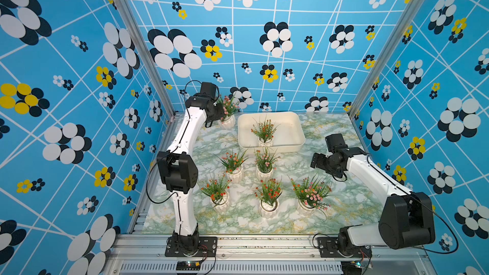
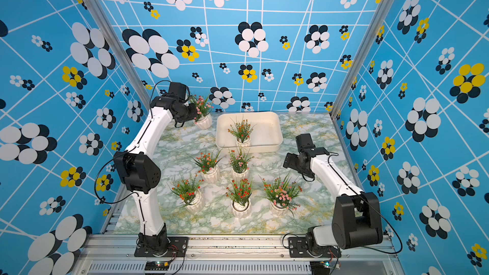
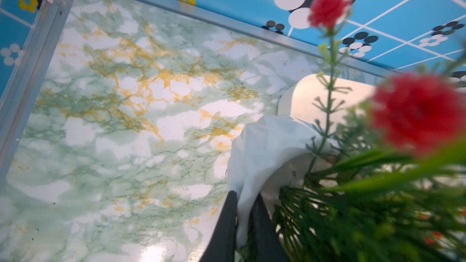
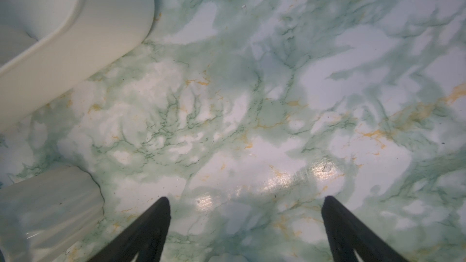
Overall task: Put the potted gypsophila into the storage box
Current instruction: Pick up the baby's breath potted plant from the center of the board, then place the baby's breath potted plant at the storage box.
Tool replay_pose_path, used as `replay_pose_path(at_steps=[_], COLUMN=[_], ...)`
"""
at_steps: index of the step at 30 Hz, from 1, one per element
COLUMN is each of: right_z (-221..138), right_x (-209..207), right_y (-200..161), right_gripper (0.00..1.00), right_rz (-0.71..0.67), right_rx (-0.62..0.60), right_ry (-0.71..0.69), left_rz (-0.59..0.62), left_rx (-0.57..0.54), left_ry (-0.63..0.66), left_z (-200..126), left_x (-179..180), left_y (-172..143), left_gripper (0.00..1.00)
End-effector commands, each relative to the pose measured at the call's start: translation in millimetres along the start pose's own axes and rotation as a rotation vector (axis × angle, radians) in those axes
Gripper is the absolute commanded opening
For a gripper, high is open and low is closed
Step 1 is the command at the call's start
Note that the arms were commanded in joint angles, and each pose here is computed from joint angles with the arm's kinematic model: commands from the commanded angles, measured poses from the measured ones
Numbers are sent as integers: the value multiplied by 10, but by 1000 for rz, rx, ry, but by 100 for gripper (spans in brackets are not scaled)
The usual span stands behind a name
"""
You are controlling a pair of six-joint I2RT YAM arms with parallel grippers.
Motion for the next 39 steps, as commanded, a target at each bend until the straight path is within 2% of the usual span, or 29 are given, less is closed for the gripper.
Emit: replay_pose_path(at_steps=[1,7,15,22,26,39], right_z=[-25,-37,-40,-25,18,96], right_x=[36,52,65,62,62,84], right_y=[70,94,108,104,103,119], right_gripper=[96,96,96,96,96,96], right_rz=[-7,-15,-33,-51,-47,-45], right_rx=[-1,-3,4,17,29,45], right_ry=[22,30,36,34,41,48], left_rz=[96,157,157,150,137,85], left_rx=[34,17,-10,-26,-13,-36], left_ry=[-35,-95,-121,-83,-107,-53], left_z=[76,260,601,859,1025,1373], left_x=[-297,-700,-884,-853,-882,-767], left_y=[-17,9,-42,-56,-100,-114], left_gripper=[0,0,0,0,0,0])
Point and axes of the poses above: each gripper's point midway between its finger pads, its own z axis out along the fingers, its own x axis along the line the jaws close on, y = z × x, the point moved 9 cm from there along -z, back along the fingers
